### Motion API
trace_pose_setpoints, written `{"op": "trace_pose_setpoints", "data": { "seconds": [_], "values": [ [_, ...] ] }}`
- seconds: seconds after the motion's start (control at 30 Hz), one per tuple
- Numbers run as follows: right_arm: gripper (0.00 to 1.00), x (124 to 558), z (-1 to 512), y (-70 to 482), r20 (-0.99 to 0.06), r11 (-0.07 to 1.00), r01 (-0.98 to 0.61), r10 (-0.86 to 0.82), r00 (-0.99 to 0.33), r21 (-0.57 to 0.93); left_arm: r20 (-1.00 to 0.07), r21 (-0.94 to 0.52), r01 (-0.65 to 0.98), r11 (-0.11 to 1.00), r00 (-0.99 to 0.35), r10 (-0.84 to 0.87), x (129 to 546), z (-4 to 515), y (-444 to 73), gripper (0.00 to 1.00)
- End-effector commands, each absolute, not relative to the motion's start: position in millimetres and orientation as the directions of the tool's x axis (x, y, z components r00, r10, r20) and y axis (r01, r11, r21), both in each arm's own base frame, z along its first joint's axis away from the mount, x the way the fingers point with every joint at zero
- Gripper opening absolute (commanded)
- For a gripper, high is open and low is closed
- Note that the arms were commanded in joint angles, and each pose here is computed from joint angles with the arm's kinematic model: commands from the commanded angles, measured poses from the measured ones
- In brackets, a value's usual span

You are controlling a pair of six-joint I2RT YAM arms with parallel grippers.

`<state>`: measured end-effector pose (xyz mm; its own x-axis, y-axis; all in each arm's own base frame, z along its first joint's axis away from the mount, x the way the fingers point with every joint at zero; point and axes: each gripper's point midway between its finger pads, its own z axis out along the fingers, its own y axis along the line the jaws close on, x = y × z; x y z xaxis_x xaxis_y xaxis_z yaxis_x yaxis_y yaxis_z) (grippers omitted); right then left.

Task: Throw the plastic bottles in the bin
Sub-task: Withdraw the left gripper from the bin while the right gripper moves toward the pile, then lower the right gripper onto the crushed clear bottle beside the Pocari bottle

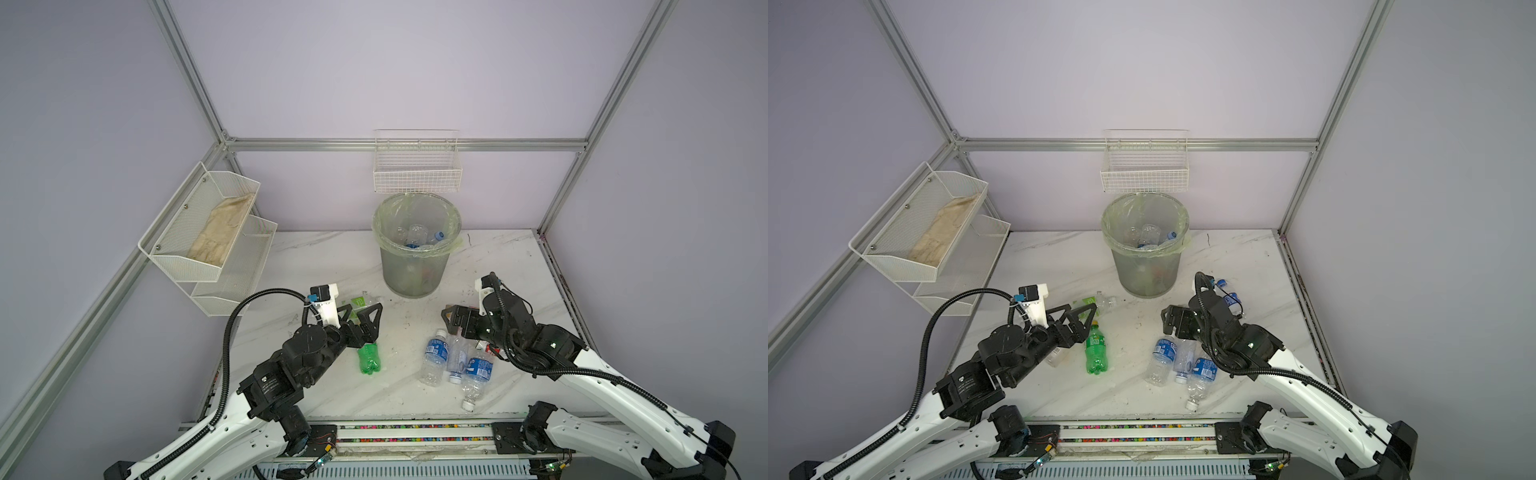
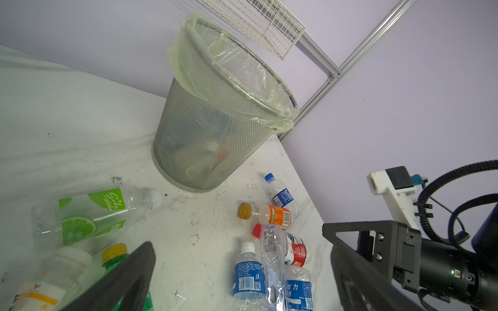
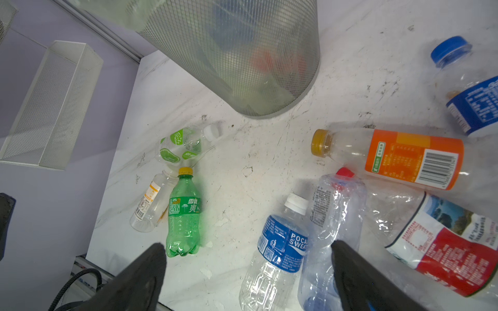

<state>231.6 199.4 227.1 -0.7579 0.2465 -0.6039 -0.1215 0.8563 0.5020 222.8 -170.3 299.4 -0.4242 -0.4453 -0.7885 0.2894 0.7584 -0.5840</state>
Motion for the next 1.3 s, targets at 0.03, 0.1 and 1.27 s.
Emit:
{"op": "trace_pose_setpoints", "data": {
  "seconds": [0.03, 0.1, 1.27],
  "values": [
    [0.97, 229, 208, 203, -0.555, 0.862, -0.09, 0.238, -0.797, 0.499, -0.76, -0.581, 0.196, 0.79, -0.478, -0.44, 221, 262, -162, 1.0],
    [0.97, 231, 203, 205, -0.553, 0.867, -0.09, 0.229, -0.801, 0.49, -0.759, -0.572, 0.177, 0.801, -0.483, -0.436, 222, 256, -160, 1.0],
    [0.79, 229, 93, 170, -0.482, 0.951, 0.107, 0.241, -0.842, 0.29, -0.757, -0.466, 0.122, 0.877, -0.568, -0.323, 236, 196, -179, 1.0]
  ]
}}
